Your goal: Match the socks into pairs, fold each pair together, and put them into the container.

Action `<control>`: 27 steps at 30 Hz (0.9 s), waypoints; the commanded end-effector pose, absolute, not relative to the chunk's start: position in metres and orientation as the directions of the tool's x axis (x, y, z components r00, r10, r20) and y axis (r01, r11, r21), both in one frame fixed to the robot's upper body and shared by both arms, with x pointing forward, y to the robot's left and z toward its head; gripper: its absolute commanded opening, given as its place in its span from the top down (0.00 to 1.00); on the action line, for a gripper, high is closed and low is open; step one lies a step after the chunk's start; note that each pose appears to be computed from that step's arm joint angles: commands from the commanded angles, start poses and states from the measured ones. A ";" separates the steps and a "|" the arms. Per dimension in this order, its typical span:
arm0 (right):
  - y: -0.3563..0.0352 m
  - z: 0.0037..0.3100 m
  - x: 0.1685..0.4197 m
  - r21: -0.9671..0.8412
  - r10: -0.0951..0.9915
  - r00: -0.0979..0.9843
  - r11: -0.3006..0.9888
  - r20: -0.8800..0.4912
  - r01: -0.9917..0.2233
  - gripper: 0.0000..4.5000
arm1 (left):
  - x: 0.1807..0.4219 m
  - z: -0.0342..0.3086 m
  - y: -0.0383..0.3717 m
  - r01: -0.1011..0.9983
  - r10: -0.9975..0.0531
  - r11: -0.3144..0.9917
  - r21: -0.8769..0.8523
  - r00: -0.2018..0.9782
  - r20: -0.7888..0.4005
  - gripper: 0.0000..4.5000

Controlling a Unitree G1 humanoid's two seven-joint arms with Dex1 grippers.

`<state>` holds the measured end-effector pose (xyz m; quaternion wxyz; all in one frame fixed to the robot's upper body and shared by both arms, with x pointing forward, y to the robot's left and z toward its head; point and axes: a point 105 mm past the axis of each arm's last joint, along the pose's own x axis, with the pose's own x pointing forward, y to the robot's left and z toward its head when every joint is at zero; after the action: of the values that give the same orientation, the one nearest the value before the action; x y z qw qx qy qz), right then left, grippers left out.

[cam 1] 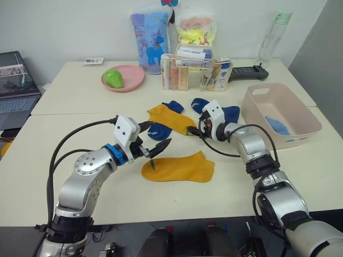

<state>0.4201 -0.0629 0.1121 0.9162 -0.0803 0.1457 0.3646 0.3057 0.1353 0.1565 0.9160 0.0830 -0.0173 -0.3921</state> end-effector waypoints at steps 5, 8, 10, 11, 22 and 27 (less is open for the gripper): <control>-0.057 0.126 0.426 -0.069 0.663 0.698 0.710 -0.271 -0.701 0.77 | 0.304 0.169 0.136 0.700 -0.716 0.684 0.203 0.698 0.002 0.00; -0.060 0.125 0.425 -0.063 0.665 0.698 0.710 -0.267 -0.701 0.99 | 0.303 0.167 0.136 0.699 -0.714 0.686 0.200 0.701 0.000 0.00; -0.064 0.128 0.425 -0.057 0.662 0.704 0.717 -0.257 -0.695 0.99 | 0.303 0.167 0.135 0.699 -0.713 0.687 0.198 0.701 -0.001 0.00; -0.066 0.130 0.424 -0.053 0.662 0.706 0.719 -0.251 -0.693 0.99 | 0.303 0.166 0.135 0.698 -0.712 0.688 0.198 0.702 -0.002 0.00; -0.100 0.149 0.360 0.015 0.763 0.582 0.610 -0.280 -0.792 0.99 | 0.315 0.166 0.147 0.676 -0.685 0.707 0.207 0.728 -0.038 0.00; -0.132 0.150 0.326 0.038 0.739 0.587 0.632 -0.331 -0.774 0.99 | 0.320 0.166 0.143 0.689 -0.698 0.694 0.207 0.715 -0.043 0.00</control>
<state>0.3345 -0.1327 0.1310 0.8896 -0.0569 0.1845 0.4140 0.3192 0.1461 0.1551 0.9241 0.0951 0.0013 -0.3701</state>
